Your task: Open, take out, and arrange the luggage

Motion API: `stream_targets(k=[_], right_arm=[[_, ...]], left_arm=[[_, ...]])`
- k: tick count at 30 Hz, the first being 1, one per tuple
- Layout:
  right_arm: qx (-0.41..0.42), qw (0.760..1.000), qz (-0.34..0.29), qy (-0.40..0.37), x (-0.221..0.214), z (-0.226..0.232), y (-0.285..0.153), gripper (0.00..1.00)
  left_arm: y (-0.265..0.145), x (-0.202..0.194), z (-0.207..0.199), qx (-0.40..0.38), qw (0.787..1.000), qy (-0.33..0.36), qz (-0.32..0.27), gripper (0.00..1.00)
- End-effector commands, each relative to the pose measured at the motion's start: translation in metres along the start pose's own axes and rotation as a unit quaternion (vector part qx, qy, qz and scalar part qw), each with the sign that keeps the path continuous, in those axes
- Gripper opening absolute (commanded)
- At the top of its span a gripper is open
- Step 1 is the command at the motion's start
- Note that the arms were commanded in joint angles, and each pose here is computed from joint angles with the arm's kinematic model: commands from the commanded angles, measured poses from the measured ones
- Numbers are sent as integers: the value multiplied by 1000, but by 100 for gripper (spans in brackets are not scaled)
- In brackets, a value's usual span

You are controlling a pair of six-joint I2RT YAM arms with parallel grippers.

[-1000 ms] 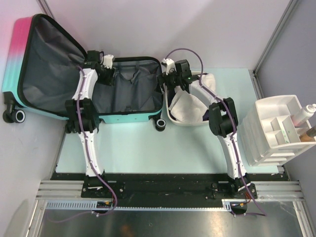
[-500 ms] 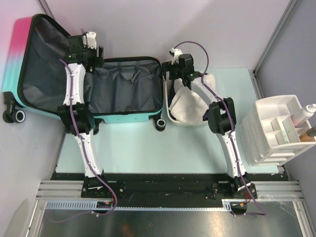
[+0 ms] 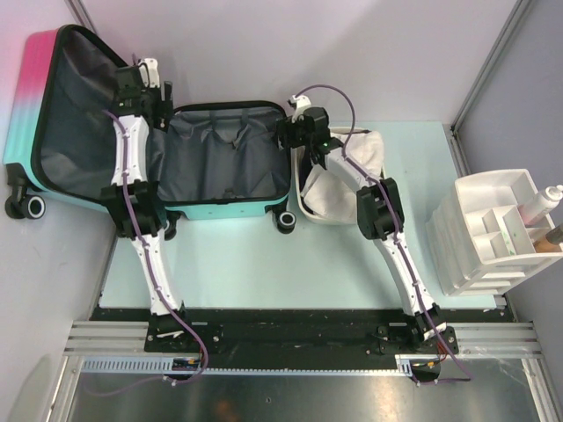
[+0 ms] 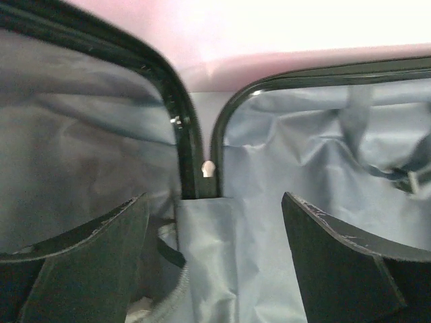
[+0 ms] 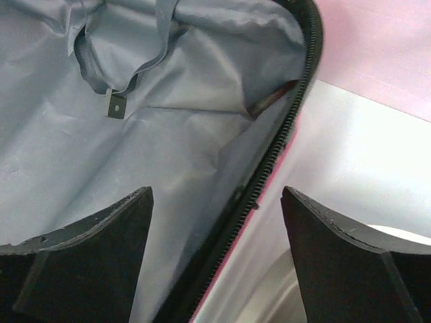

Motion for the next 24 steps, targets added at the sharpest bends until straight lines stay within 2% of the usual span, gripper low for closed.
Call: stream_targets(k=[1, 3, 6, 11, 13, 15, 17, 21, 24], right_arm=[[17, 999, -28, -23, 0, 15, 11, 79], [15, 999, -24, -22, -6, 14, 14, 76], [7, 1000, -21, -21, -12, 13, 16, 62], [-10, 1000, -19, -22, -17, 10, 18, 46], [-10, 1000, -19, -22, -17, 10, 18, 41], [-9, 1000, -19, -22, -18, 11, 19, 31], [-8, 999, -19, -25, -19, 10, 20, 26], [-7, 999, -16, -27, -23, 9, 21, 5], [-1, 1000, -21, -22, -20, 11, 20, 0]], left_arm=[[17, -13, 20, 72, 997, -11, 11, 85], [24, -23, 21, 67, 998, 0, 23, 84], [37, -33, 21, 68, 997, 12, 29, 84], [62, -43, 19, 100, 994, 30, 31, 82], [69, -42, 17, 133, 990, 41, 26, 82], [80, -43, 14, 175, 983, 51, 23, 83], [88, -44, 10, 200, 978, 58, 16, 84], [105, -40, -2, 235, 968, 88, -14, 87], [108, -37, 1, 285, 953, 95, -30, 88]])
Point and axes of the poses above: each gripper's point midway between its finger pads, its own y axis out along the fingers, its own z axis along the line the jaws close on, x = y × z, the point moved 10 cm from there along -y, back along the fingers, and after that the axes turned 9 degrees about y, right-handed, at the moved point
